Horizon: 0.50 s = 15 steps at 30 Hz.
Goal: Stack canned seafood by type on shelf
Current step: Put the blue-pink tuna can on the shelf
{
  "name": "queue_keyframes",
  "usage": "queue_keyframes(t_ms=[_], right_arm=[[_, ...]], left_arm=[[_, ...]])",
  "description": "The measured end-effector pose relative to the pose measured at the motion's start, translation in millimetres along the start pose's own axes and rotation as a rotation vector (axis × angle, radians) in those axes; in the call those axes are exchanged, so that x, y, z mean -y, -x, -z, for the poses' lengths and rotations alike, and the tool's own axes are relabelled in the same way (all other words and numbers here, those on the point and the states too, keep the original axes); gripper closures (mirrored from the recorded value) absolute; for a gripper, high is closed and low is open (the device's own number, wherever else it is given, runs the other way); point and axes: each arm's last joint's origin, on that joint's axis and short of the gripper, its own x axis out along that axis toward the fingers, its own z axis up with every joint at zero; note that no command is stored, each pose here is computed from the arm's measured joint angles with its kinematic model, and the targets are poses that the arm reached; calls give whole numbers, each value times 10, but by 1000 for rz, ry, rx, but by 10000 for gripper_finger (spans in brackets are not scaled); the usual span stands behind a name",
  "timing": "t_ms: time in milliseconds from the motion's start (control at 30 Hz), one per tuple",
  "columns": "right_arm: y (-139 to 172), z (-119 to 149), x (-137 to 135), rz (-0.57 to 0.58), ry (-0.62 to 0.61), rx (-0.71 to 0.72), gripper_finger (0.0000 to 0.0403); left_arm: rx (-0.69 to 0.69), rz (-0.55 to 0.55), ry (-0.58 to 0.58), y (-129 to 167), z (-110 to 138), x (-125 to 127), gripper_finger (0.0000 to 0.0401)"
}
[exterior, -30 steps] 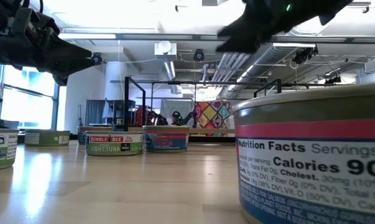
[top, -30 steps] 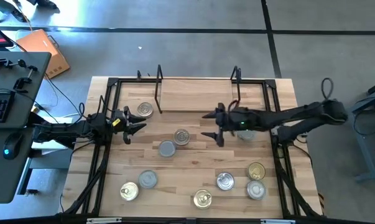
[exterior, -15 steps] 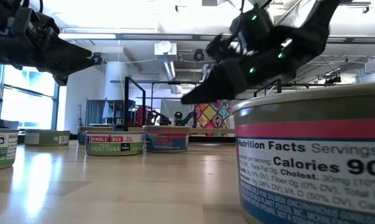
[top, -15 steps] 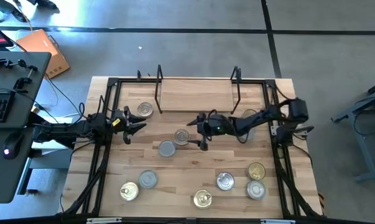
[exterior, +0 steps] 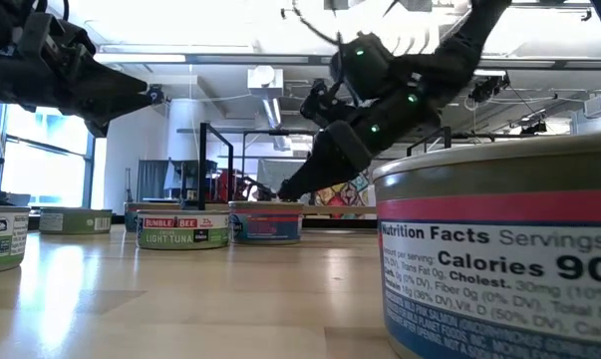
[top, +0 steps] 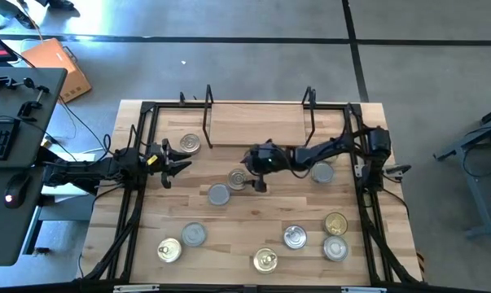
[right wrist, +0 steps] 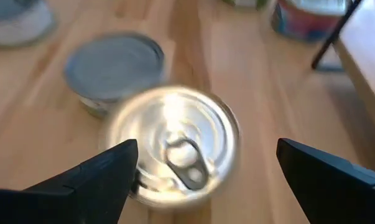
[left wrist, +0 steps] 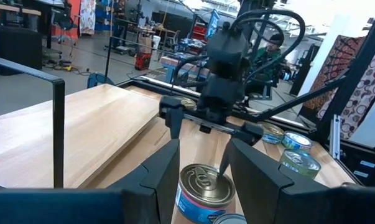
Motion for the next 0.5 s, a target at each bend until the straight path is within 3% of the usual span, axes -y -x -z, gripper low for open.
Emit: queue_keyframes(t_ms=[200,500], right_arm=[[45,-71,51,-34,32,-202,25],[44,72,-6,-112,-59,-197,25]], left_arm=[[-4,-2,-1,0,4,-1,271],[-25,-6,-4,-5,23,-5,271]])
